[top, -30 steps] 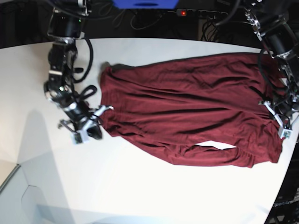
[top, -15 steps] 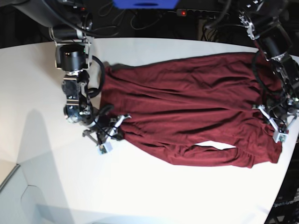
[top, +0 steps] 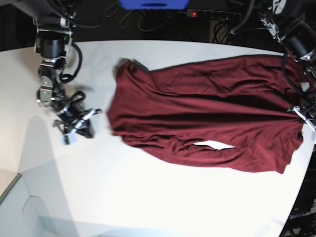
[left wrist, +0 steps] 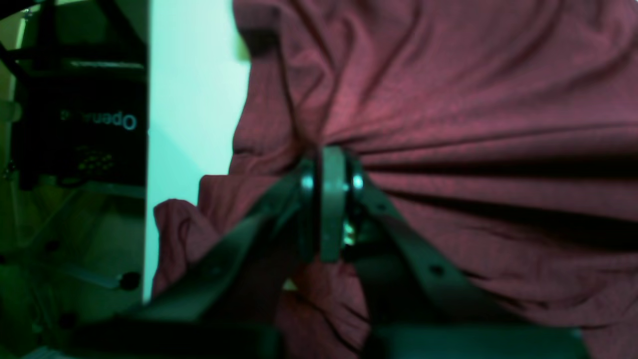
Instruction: Layout the t-shirt on the table in an organized manner, then fold the t-shirt properly
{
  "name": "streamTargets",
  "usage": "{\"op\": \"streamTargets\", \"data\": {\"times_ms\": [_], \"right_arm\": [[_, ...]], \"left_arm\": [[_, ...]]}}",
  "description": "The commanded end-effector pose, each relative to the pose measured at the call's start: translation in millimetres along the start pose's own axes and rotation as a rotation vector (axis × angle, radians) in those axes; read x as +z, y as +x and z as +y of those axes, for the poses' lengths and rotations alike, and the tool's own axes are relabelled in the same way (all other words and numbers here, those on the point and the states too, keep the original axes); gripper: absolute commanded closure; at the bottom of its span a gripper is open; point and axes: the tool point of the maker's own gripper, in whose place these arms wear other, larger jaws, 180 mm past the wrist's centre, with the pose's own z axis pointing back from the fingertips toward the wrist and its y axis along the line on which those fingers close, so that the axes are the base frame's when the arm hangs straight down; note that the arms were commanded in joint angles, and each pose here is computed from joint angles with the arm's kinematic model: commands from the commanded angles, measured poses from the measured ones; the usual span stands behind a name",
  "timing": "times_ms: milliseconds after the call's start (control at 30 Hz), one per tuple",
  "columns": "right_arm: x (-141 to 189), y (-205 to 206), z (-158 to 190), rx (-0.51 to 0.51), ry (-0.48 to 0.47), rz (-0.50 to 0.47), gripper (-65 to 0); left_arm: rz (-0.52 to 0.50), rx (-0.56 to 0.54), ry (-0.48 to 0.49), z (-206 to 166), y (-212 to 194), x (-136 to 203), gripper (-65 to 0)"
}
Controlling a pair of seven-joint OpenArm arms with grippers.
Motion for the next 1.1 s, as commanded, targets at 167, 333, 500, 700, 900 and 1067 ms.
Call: {"op": "streamTargets", "data": {"times_ms": [167, 333, 500, 700, 900, 1067], "right_arm": [[13, 9, -41, 0.012, -0.096, 0.007, 0.0], [16, 20, -40, 0.034, -0.101, -0.015, 0.0], [23, 48, -5, 0.08, -0.07, -0.119, 0.0], [28, 72, 33, 0.082, -0.035, -0.213, 0.0], [22, 74, 59, 0.115, 0.025, -0.213, 0.0], [14, 70, 91, 0.153, 0.104, -0.195, 0.0]], "left_arm": [[-0.094, 0.004, 0.025, 9, 37, 8, -0.2], [-0.102, 0.018, -0.005, -6, 36, 3, -0.2], [-0.089, 0.019, -0.01, -8, 32, 0, -0.4], [-0.078, 0.022, -0.006, -6, 28, 0, -8.1], [-0.08, 0.021, 0.004, -1, 29, 3, -33.2], [-0.11, 0.079, 0.037, 16, 27, 10, -34.5]]}}
